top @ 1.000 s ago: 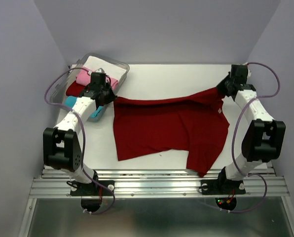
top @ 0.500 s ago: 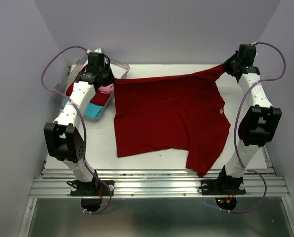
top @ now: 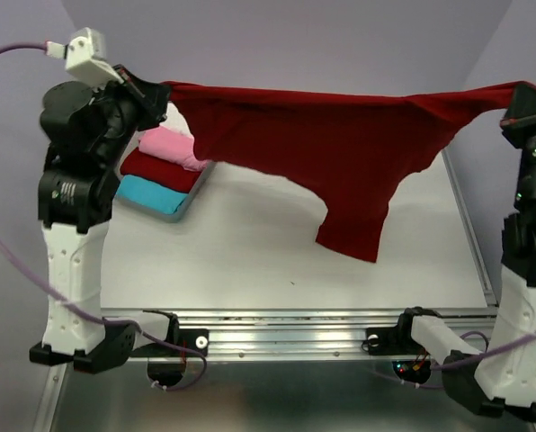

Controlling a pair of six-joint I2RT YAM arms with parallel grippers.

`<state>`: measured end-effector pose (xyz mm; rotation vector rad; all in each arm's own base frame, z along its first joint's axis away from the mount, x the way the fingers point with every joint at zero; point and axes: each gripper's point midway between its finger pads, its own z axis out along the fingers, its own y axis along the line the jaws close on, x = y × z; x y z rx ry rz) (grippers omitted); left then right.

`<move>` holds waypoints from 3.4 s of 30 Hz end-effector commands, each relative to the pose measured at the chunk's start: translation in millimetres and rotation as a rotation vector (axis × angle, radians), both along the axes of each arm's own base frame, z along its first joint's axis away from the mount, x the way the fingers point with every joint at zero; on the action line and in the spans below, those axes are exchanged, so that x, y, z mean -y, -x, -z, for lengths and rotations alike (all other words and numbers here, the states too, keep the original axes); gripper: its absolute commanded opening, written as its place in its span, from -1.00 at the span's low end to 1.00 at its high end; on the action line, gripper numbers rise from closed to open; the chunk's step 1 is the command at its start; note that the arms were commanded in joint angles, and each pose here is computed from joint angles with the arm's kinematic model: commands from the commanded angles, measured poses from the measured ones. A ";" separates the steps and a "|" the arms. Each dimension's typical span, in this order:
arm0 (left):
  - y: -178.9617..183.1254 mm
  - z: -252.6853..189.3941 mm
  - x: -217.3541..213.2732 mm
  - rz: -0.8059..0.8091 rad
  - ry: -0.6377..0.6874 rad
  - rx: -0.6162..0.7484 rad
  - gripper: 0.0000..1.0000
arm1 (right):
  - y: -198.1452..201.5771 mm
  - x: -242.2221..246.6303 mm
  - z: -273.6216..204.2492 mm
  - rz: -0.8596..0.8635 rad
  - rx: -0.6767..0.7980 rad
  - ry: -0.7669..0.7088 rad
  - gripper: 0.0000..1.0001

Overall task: Roll the t-shirts
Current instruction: Flatten out the T-shirt at the center of the board, then fold the T-shirt at the center of the board.

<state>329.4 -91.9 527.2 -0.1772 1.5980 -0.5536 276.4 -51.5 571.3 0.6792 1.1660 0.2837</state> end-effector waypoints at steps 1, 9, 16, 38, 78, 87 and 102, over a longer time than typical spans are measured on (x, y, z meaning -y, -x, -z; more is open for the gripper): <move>50.2 -53.6 -14.2 -0.018 0.006 0.174 -1.00 | 55.8 19.7 -35.1 0.151 0.052 0.036 -0.99; 124.3 -116.7 -29.9 -0.032 0.026 0.371 -1.00 | 150.9 14.2 -89.8 0.209 0.227 0.075 -0.99; 153.4 -139.8 -34.6 -0.029 0.045 0.448 -1.00 | 182.6 11.5 -99.2 0.224 0.262 0.091 -0.99; -95.7 181.6 24.2 0.021 -0.023 -0.288 -1.00 | -105.6 62.6 200.3 0.228 -0.591 0.071 -0.98; -339.7 340.3 76.1 0.101 -0.177 -0.344 -1.00 | -171.2 57.0 428.8 0.132 -0.973 -0.107 -0.99; -319.5 340.4 72.4 0.109 -0.191 -0.396 -1.00 | -129.1 31.3 458.0 0.038 -1.044 -0.168 -0.99; -276.3 359.8 61.2 0.091 -0.234 -0.574 -1.00 | -78.3 11.5 469.6 -0.012 -1.097 -0.221 -0.99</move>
